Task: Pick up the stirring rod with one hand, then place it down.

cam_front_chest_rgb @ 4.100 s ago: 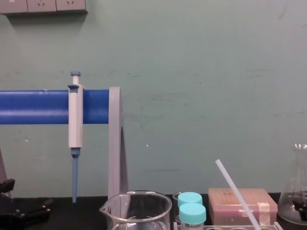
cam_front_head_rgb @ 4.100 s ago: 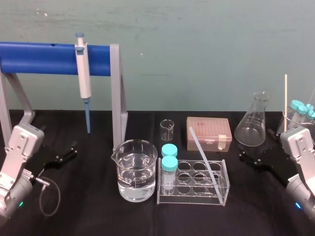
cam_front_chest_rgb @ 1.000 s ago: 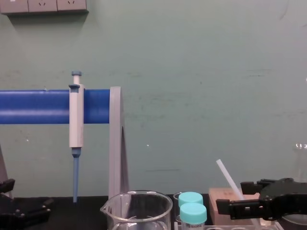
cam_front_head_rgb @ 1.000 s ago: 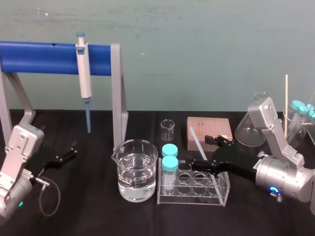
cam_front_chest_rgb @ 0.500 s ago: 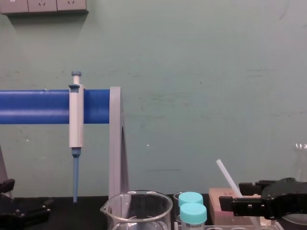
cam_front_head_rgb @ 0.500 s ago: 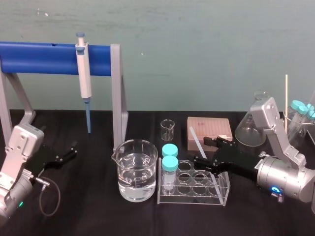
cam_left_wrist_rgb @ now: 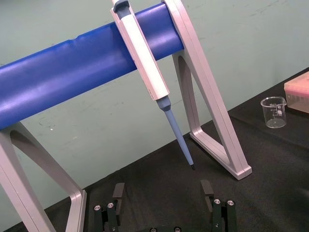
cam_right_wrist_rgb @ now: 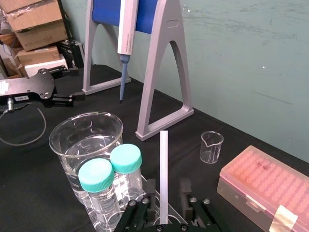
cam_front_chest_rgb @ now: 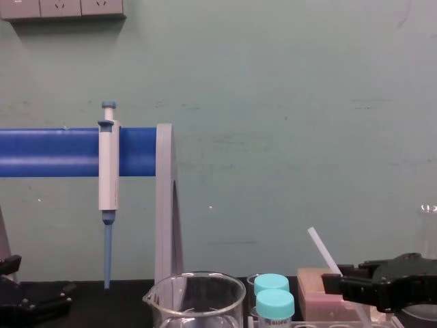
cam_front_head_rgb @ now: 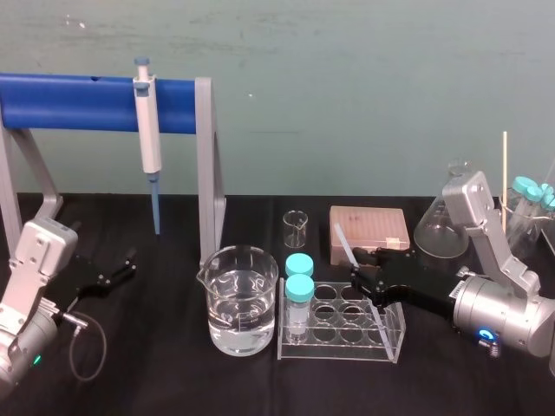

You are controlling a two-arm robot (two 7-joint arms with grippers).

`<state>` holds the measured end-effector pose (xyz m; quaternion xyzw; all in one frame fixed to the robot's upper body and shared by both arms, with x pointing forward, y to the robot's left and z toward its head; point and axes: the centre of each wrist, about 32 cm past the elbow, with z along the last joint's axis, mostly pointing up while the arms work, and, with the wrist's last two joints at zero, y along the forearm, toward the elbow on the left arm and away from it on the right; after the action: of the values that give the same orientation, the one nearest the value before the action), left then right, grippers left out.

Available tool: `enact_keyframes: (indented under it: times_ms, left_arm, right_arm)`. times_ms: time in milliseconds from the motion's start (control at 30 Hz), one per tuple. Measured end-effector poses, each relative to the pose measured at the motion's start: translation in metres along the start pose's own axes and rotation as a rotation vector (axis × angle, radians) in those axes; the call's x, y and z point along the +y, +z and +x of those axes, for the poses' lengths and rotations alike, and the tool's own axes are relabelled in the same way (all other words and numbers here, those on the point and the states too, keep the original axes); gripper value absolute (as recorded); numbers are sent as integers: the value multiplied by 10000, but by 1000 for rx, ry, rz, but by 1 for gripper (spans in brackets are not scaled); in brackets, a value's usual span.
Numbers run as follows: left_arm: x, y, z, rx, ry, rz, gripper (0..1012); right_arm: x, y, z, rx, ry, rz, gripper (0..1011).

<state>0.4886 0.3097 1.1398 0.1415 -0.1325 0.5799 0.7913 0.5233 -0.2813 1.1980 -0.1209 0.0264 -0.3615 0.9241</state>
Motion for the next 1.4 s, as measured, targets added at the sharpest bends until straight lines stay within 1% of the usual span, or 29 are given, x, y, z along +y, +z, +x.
enact_keyframes:
  times_ms: [100, 133, 200, 233, 267, 333, 533, 567, 600, 633, 667, 700, 733, 833, 867, 900, 933, 1033, 1100, 1133, 1167, 1200, 1267, 1300, 1333, 1367, 1400]
  left_arm:
    - [0, 0, 0, 0, 0, 0, 1000]
    - [0, 0, 0, 0, 0, 0, 1000]
    - [0, 0, 0, 0, 0, 0, 1000]
    - [0, 0, 0, 0, 0, 0, 1000]
    - [0, 0, 0, 0, 0, 0, 1000]
    - [0, 0, 0, 0, 0, 0, 1000]
    - [0, 0, 0, 0, 0, 0, 1000]
    - [0, 0, 0, 0, 0, 0, 1000]
    - [0, 0, 0, 0, 0, 0, 1000]
    - [0, 0, 0, 0, 0, 0, 1000]
    - [0, 0, 0, 0, 0, 0, 1000]
    - [0, 0, 0, 0, 0, 0, 1000]
    - [0, 0, 0, 0, 0, 0, 1000]
    - [0, -1, 0, 0, 0, 0, 1000]
    - [0, 0, 0, 0, 0, 0, 1000]
    - [0, 0, 0, 0, 0, 0, 1000]
    - [0, 0, 0, 0, 0, 0, 1000]
    - [0, 0, 0, 0, 0, 0, 1000]
    - [0, 0, 0, 0, 0, 0, 1000]
    - [0, 0, 0, 0, 0, 0, 1000]
    - [0, 0, 0, 0, 0, 0, 1000]
    - [0, 0, 0, 0, 0, 0, 1000]
    - [0, 0, 0, 0, 0, 0, 1000]
    - [0, 0, 0, 0, 0, 0, 1000]
    - [0, 0, 0, 0, 0, 0, 1000]
    - [0, 0, 0, 0, 0, 0, 1000]
    - [0, 0, 0, 0, 0, 0, 1000]
  right_arm:
    - [-1, 0, 1, 0, 0, 0, 251]
    - [-2, 0, 0, 0, 0, 0, 208]
    - [-2, 0, 0, 0, 0, 0, 172]
    - [-2, 0, 0, 0, 0, 0, 118]
    - [-3, -1, 0, 0, 0, 0, 98]
    - [-3, -1, 0, 1, 0, 0, 69]
    - [-3, -1, 0, 1, 0, 0, 69]
    - [-6, -6, 0, 3, -1, 9, 69]
    - [-12, -24, -6, 6, -3, 35, 69]
    - [-12, -24, -6, 6, -3, 35, 69]
    - [-18, -46, -14, 8, -6, 69, 69]
    - [-21, -57, -17, 9, -6, 89, 69]
    - [-28, -87, -26, 12, -4, 132, 69]
    - [-41, -140, -36, 15, -1, 199, 69]
    - [-51, -173, -43, 15, -1, 238, 69]
    - [-56, -192, -48, 14, 0, 255, 69]
    - [-72, -234, -56, 8, 0, 288, 69]
    - [-103, -283, -65, -8, 3, 325, 69]
    - [-144, -311, -62, -31, 5, 354, 69]
    - [-167, -301, -59, -46, 4, 372, 69]
    - [-167, -301, -59, -46, 4, 372, 69]
    - [-192, -279, -51, -60, -2, 394, 69]
    - [-217, -240, -38, -74, -11, 419, 69]
    - [-235, -190, -27, -83, -19, 448, 69]
    - [-242, -167, -22, -86, -22, 460, 69]
    - [-260, -106, -6, -95, -33, 492, 69]
    - [-268, -77, 4, -99, -40, 507, 69]
